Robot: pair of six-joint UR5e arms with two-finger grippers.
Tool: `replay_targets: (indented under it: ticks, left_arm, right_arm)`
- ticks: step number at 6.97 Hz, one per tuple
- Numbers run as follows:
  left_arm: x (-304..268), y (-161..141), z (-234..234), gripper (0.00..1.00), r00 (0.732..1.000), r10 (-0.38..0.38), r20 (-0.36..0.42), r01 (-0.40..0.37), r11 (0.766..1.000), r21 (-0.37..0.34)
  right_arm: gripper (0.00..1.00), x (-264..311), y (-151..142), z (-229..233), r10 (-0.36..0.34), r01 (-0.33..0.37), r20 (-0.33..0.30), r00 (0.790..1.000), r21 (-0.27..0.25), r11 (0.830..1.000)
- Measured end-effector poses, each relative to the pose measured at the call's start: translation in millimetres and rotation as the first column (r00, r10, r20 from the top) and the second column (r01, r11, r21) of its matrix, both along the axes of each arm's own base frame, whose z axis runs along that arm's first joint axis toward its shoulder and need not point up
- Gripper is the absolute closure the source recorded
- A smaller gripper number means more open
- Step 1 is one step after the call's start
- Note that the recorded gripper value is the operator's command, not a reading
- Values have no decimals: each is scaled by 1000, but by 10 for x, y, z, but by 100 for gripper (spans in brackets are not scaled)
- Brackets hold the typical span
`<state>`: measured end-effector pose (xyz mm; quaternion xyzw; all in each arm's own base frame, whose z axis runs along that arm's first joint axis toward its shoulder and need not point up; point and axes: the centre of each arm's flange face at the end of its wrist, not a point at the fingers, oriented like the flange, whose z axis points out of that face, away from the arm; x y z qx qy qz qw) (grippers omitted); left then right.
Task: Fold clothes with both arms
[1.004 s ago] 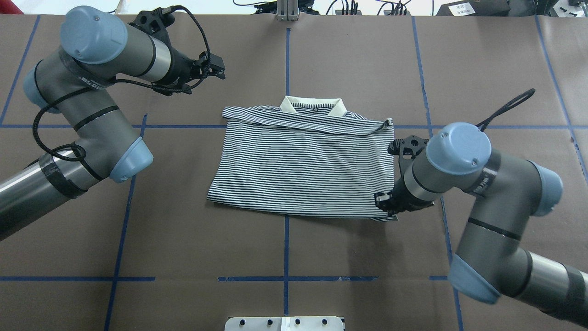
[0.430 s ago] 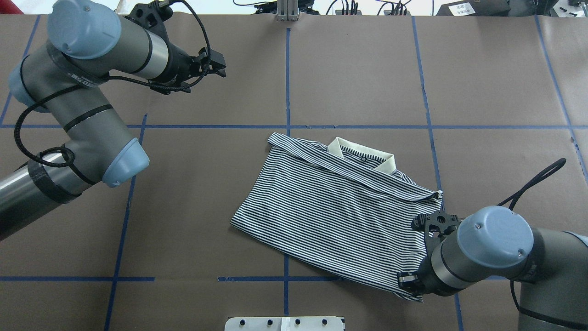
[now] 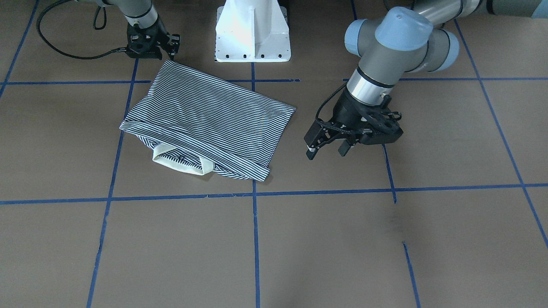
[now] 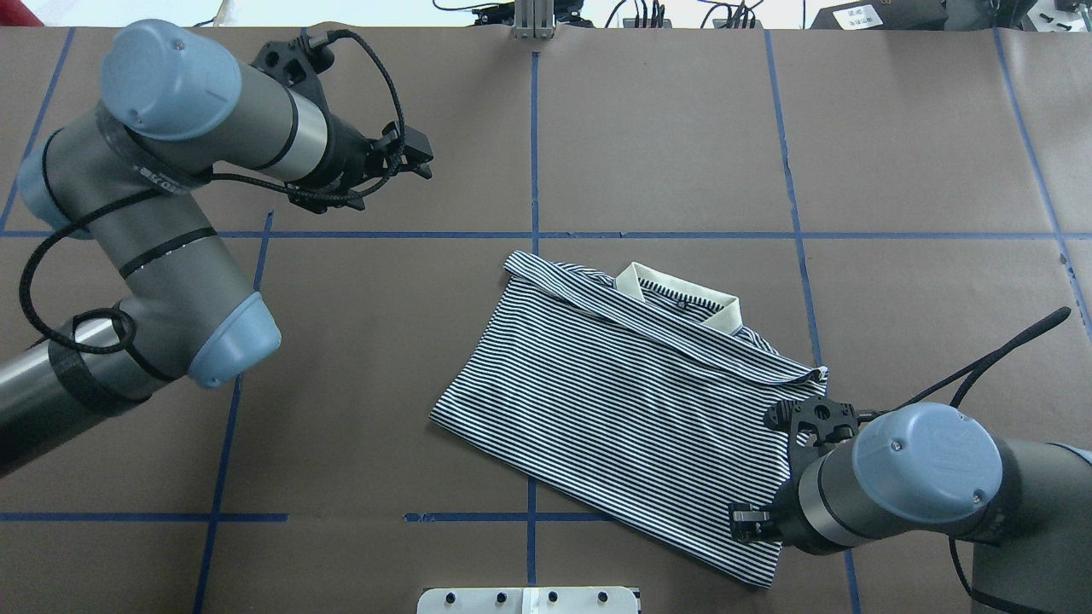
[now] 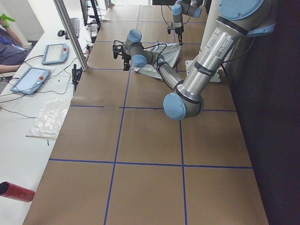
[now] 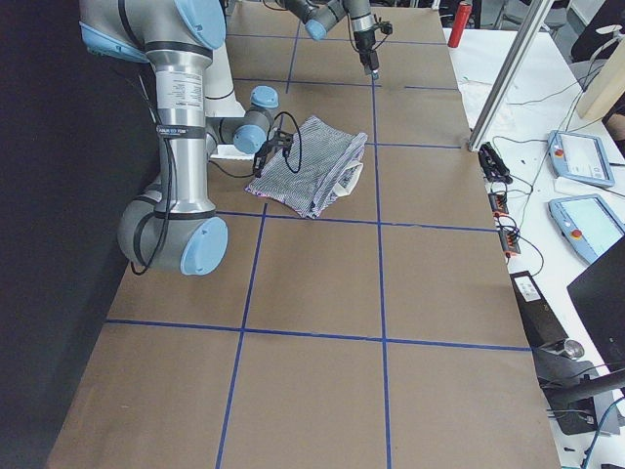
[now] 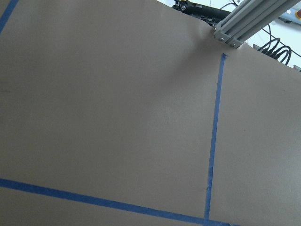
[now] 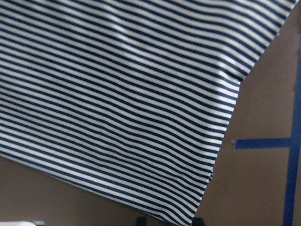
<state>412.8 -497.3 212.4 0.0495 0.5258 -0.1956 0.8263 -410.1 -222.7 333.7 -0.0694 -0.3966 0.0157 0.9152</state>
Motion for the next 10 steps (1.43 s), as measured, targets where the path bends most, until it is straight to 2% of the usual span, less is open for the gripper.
replay_targets:
  ticks: [1, 2, 3, 5, 6, 8, 9, 10]
  left_arm:
    - [307, 477, -24, 1, 1000, 3, 15, -2, 996, -84]
    - [675, 939, -19, 3, 998, -3, 63, 13, 987, -161]
    - [962, 1303, 34, 6, 994, -11, 108, 34, 977, -212]
    - [1405, 1790, 231, 10, 985, -21, 172, 67, 961, -266]
    - [1549, 1880, 319, 14, 981, -26, 194, 82, 956, -283]
    - [1672, 1901, 409, 43, 975, -38, 218, 102, 951, -291]
    - [1682, 1897, 424, 62, 974, -41, 222, 106, 951, -290]
    - [1686, 1897, 429, 96, 974, -42, 223, 107, 951, -290]
  right_arm:
    - [0, 62, -228, -139, 65, -65, 26, 998, 23, 998]
    - [0, 172, -494, -281, 127, -130, 56, 990, 39, 991]
    - [0, 295, -729, -400, 180, -184, 80, 980, 50, 982]
    - [0, 472, -1031, -583, 240, -248, 118, 964, 67, 966]
    - [0, 509, -1091, -617, 251, -261, 125, 960, 69, 963]
    - [0, 516, -1127, -631, 256, -266, 128, 958, 68, 962]
    - [0, 516, -1131, -643, 256, -266, 130, 958, 68, 962]
    - [0, 516, -1132, -651, 255, -266, 132, 958, 67, 962]
